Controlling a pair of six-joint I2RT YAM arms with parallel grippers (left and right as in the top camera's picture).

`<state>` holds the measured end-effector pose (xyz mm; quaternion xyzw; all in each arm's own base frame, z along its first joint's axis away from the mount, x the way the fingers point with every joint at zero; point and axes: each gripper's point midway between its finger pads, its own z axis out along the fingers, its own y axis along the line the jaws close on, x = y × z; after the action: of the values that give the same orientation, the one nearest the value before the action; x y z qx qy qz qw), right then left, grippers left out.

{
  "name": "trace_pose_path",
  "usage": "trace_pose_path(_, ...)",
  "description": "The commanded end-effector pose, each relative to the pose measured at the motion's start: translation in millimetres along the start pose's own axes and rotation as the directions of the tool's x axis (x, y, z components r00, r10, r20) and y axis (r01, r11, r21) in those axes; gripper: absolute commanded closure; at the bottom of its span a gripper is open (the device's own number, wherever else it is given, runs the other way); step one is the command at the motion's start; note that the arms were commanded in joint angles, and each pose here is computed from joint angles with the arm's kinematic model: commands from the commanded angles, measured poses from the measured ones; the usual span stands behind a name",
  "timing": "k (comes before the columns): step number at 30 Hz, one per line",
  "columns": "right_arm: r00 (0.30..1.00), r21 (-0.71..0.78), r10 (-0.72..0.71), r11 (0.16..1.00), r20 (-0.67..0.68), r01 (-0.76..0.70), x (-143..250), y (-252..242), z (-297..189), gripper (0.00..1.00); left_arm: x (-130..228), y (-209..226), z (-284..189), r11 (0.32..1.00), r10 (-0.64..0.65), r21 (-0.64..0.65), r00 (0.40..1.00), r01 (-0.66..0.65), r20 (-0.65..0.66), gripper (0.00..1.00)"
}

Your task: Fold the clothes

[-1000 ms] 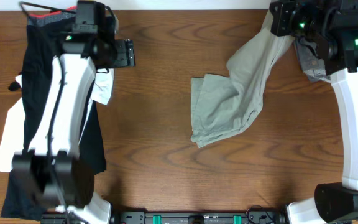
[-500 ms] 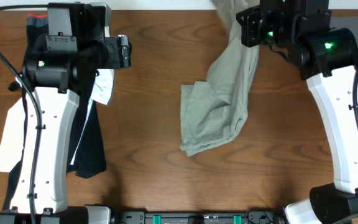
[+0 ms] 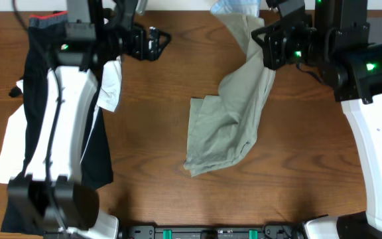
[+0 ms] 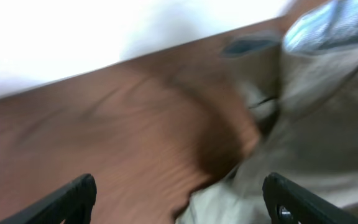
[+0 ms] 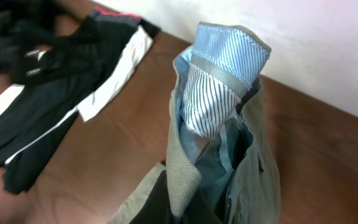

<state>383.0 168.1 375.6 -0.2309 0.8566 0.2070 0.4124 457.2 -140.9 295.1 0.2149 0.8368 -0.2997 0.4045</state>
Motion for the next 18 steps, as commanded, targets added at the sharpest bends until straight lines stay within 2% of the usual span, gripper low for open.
trace_pose_path(1, 0.997, -0.095, -0.072, 0.993, 0.031, 0.074, -7, 26, -12, 0.99, -7, -39, 17, 0.928, 0.052, 0.363, 0.996, -0.077, 0.078, 0.13)
trace_pose_path(4, 0.997, -0.121, -0.076, 0.989, 0.023, 0.079, -4, 30, -12, 0.99, -12, -50, 24, 0.849, 0.075, 0.509, 0.986, -0.14, 0.147, 0.12)
trace_pose_path(7, 0.997, -0.121, -0.08, 0.989, 0.02, 0.082, -3, 30, -12, 0.99, -12, -60, 31, 0.787, 0.076, 0.595, 0.983, -0.164, 0.169, 0.12)
trace_pose_path(18, 0.994, -0.124, -0.104, 0.987, 0.022, 0.106, -3, 31, -12, 0.99, -11, -100, 47, 0.701, 0.146, 0.667, 0.966, -0.253, 0.213, 0.12)
